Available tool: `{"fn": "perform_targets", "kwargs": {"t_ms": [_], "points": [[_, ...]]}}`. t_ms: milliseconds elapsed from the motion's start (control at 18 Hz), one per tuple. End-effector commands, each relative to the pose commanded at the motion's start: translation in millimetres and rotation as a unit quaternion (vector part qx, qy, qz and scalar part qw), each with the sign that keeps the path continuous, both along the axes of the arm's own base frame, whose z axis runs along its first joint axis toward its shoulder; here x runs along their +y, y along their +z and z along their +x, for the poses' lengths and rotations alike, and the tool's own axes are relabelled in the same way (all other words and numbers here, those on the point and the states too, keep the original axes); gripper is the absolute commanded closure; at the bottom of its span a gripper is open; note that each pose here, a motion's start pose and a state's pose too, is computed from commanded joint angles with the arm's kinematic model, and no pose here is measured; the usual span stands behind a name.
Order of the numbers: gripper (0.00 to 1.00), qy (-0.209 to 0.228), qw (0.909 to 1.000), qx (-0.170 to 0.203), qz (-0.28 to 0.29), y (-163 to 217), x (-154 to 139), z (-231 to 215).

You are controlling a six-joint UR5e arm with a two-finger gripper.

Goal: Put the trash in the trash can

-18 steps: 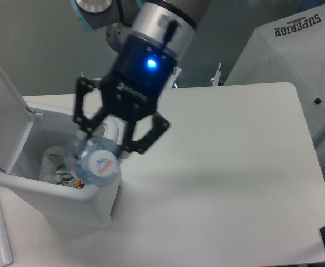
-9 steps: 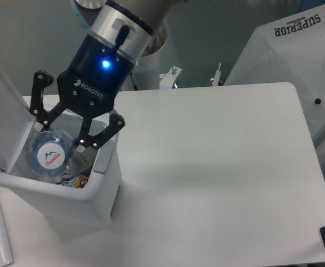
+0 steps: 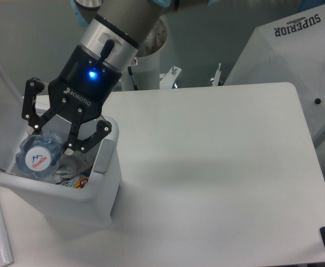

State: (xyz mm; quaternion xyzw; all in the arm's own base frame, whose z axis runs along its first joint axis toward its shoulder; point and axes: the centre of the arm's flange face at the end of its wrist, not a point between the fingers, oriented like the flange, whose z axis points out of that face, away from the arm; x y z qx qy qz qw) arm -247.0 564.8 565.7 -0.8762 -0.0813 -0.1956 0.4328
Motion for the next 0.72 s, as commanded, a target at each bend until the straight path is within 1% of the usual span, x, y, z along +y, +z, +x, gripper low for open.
{"fn": "perform_targets", "kwargs": {"t_ms": [111, 333, 500, 556, 611, 722], "points": [[0.53, -0.006, 1.0, 0.004, -0.002, -8.1, -2.7, 2.5], [0.51, -0.024, 0.9994, 0.023, 0.001, -24.0, -0.1, 8.0], [0.46, -0.033, 0.9988, 0.035, 0.005, -33.1, 1.5, 6.5], [0.42, -0.035, 0.9986, 0.039, 0.006, -33.9, 2.0, 6.1], [0.33, -0.039, 0.9983, 0.044, 0.008, -34.5, 1.9, 6.2], [0.18, -0.042, 0.998, 0.047, 0.008, -37.0, 2.2, 5.8]]}}
